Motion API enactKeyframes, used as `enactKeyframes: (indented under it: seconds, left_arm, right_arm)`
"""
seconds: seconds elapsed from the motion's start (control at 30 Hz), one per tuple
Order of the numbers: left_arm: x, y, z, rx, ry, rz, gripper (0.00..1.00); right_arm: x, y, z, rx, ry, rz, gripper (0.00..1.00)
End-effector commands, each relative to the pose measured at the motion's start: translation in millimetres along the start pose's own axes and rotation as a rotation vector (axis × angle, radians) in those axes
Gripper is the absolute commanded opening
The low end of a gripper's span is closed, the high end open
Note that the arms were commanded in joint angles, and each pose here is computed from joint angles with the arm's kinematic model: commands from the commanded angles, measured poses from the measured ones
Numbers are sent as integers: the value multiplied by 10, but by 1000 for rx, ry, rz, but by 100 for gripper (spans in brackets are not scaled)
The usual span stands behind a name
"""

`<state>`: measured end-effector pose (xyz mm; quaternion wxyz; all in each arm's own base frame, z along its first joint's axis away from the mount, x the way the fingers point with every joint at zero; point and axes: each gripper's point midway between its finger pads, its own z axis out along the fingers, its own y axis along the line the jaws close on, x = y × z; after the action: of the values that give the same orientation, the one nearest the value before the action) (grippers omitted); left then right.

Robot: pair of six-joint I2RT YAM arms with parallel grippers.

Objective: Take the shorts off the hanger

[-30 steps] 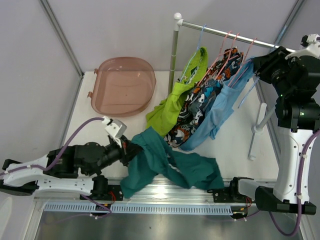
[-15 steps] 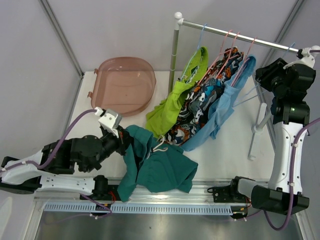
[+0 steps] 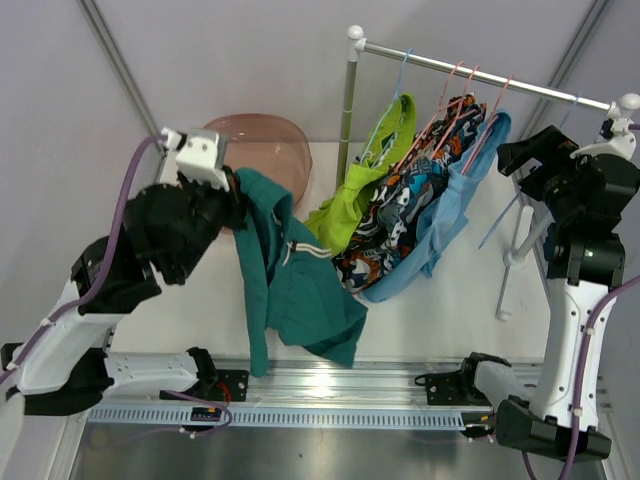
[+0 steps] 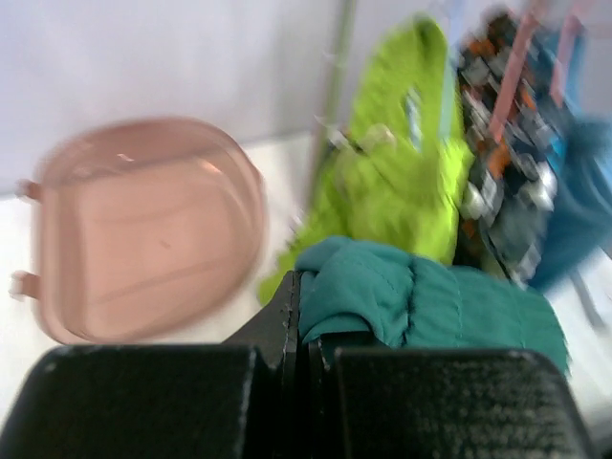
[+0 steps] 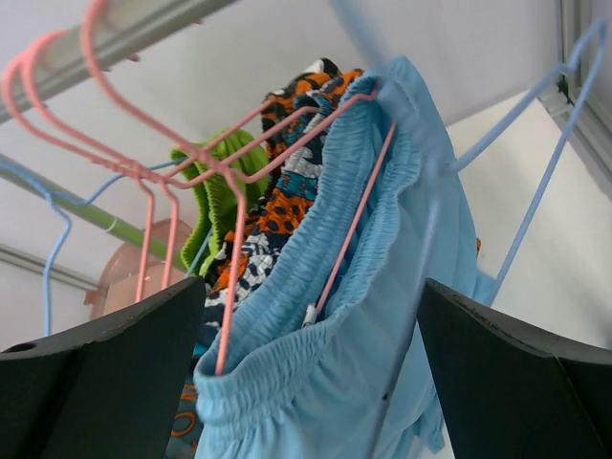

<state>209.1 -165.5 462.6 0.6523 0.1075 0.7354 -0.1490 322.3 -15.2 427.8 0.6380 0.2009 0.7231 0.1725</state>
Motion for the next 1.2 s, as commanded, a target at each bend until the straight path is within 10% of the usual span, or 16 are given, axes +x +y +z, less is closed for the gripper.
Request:
enactKeyframes:
  seconds: [0.0, 0.53, 0.73, 0.87, 1.17]
  left_arm:
    - [-675, 150, 101, -40, -142, 7, 0]
    - [-1803, 1385, 1081, -412, -359, -50, 0]
    - [-2358, 1602, 1305, -415, -613, -69, 0]
    - [-2150, 1828, 1825, -433, -585, -69, 0]
    - [-269, 2333, 3307, -512, -132, -66, 7]
  right_arm:
    - [-32, 70, -148, -26, -26, -9, 99]
    - [182, 265, -471, -125, -20, 30, 99]
    - [404, 262, -452, -160, 21, 48, 99]
    - [446, 257, -495, -164, 23, 34, 99]
    - [360, 492, -731, -271, -25, -9, 99]
